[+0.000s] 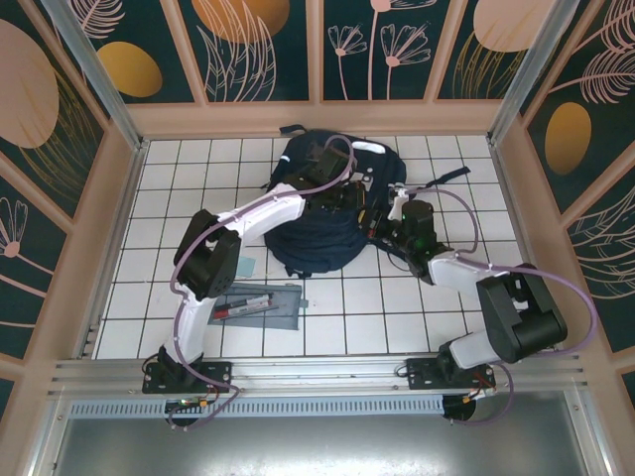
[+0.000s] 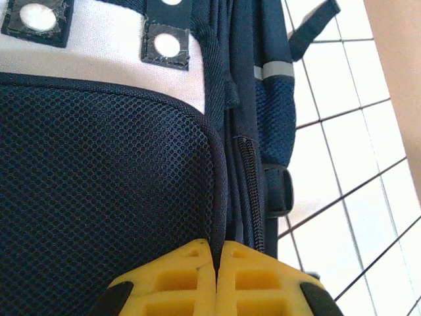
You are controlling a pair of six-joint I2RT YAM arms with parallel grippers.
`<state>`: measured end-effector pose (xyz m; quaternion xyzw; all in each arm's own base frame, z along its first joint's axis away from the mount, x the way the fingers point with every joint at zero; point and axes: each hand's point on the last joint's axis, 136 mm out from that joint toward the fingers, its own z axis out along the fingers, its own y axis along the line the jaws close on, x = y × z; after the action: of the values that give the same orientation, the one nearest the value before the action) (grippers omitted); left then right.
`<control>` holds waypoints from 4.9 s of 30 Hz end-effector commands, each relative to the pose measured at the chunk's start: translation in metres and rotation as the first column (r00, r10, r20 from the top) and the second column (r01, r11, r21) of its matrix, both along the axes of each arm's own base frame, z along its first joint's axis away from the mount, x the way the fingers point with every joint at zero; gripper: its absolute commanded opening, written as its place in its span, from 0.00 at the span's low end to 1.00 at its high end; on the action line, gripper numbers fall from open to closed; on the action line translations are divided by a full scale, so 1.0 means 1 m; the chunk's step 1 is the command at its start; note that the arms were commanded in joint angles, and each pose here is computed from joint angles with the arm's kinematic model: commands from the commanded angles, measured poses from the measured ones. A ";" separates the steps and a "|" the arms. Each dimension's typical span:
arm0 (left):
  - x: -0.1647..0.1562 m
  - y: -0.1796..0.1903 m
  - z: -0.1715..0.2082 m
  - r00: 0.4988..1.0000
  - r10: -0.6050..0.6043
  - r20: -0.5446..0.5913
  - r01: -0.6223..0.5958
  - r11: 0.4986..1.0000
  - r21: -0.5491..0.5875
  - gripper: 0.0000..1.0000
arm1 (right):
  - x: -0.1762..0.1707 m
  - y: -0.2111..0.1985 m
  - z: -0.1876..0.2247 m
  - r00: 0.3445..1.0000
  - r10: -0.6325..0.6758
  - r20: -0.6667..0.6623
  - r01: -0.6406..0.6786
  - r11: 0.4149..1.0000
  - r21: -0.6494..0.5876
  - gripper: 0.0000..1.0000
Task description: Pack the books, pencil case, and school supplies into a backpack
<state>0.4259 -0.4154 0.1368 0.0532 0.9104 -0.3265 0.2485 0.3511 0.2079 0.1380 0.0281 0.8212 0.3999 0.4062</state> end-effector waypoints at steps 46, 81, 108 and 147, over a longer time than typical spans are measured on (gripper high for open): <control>0.097 -0.015 0.098 0.942 0.070 0.329 -0.024 0.990 -0.142 0.84 | 0.128 -0.094 -0.013 0.991 -0.070 0.112 0.095 0.969 -0.230 0.00; 0.072 0.013 -0.152 0.960 0.229 -0.162 -0.241 0.968 -0.063 0.56 | 0.008 0.027 -0.057 0.988 0.133 0.080 -0.082 0.885 -0.458 0.00; -0.040 0.192 -0.041 0.908 0.416 -0.050 -0.408 0.905 0.120 0.93 | 0.016 0.053 -0.034 0.991 0.133 0.034 -0.117 0.948 -0.297 0.00; -0.075 0.059 -0.027 0.963 0.179 -0.201 -0.237 0.918 -0.317 0.05 | 0.085 0.181 0.026 0.972 0.113 0.206 -0.077 0.982 -0.174 0.00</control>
<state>0.3844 -0.2868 0.0559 -0.1877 0.8954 -0.3214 0.2443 0.4207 0.3397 0.1047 -0.0909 0.8584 0.2770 0.4220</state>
